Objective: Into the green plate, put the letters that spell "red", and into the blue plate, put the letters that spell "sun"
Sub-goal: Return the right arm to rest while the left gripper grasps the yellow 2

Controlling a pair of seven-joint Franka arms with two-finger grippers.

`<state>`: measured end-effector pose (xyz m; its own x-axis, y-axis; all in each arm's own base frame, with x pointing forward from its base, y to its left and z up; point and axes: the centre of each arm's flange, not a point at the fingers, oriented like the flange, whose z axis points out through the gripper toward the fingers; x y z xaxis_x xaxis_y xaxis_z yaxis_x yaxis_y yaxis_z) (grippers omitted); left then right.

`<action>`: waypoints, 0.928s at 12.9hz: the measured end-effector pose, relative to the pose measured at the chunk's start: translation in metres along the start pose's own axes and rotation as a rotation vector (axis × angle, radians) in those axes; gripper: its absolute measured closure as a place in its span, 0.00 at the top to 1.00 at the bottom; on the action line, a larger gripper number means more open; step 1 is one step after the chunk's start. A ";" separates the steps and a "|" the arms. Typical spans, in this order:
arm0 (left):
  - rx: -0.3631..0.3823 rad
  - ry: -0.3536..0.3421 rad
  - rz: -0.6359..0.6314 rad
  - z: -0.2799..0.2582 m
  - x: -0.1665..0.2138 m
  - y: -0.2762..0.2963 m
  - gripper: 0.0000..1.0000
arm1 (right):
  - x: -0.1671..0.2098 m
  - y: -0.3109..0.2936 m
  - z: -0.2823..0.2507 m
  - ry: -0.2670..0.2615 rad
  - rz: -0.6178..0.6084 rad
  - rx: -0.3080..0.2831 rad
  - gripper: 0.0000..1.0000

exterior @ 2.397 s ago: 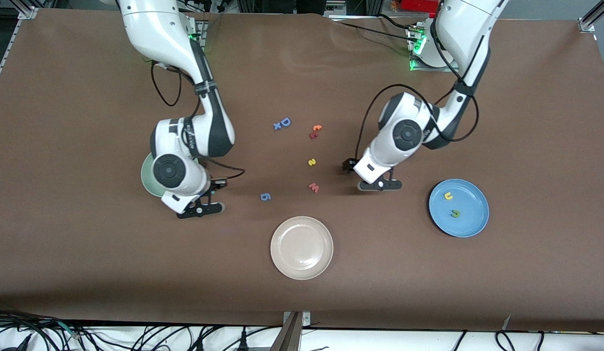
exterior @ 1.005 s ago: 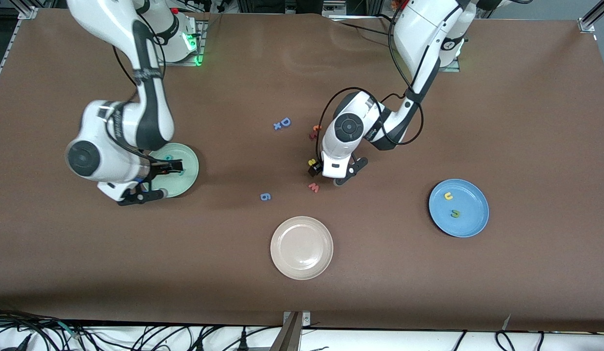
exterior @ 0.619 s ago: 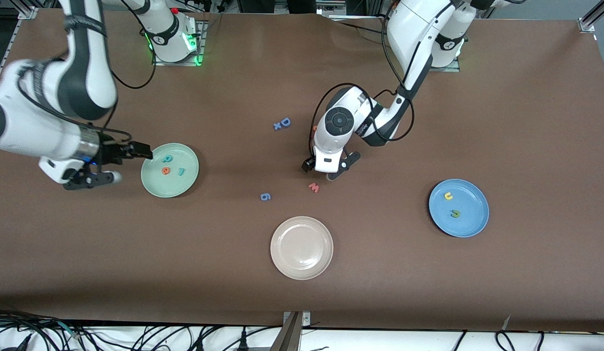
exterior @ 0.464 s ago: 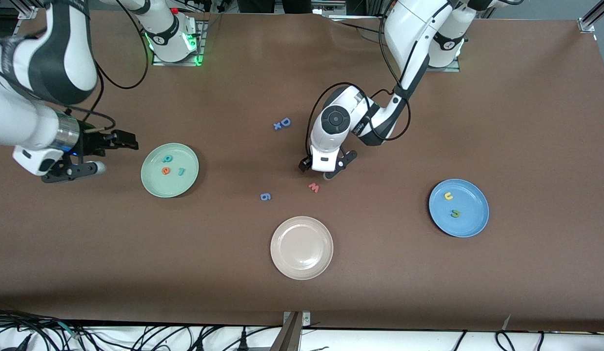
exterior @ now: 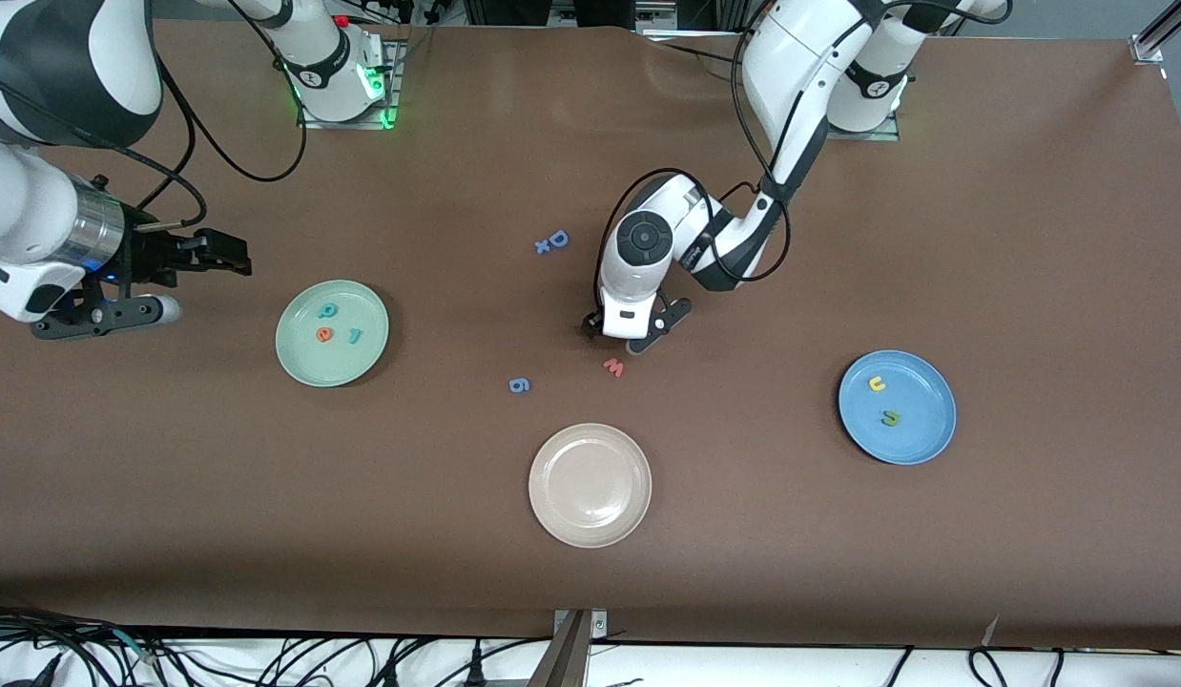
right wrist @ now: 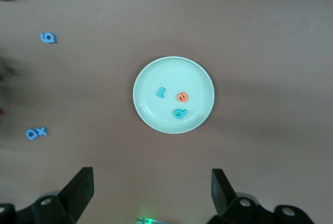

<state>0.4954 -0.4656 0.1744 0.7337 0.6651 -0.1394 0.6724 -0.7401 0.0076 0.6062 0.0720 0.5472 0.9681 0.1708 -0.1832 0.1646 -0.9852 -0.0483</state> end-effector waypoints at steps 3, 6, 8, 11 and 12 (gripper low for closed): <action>0.005 -0.001 0.004 0.004 -0.003 0.000 0.89 | -0.006 0.017 -0.015 0.026 0.007 0.004 1.00; 0.011 -0.002 0.007 0.008 -0.005 -0.001 0.88 | -0.016 0.053 -0.029 0.119 0.046 0.022 1.00; 0.014 -0.002 0.009 0.010 -0.007 -0.001 0.87 | -0.038 0.064 -0.038 0.133 0.056 -0.013 1.00; 0.014 -0.002 0.005 0.010 -0.008 -0.001 0.87 | -0.076 0.058 -0.044 0.132 0.058 -0.053 1.00; 0.014 -0.002 0.004 0.010 -0.009 -0.001 0.87 | -0.080 0.057 -0.045 0.149 0.074 -0.054 1.00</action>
<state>0.4875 -0.4717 0.1656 0.7359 0.6622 -0.1413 0.6683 -0.7439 -0.0054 0.5470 0.0020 0.6032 0.9946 0.0974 -0.0364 0.0979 -0.9951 0.0136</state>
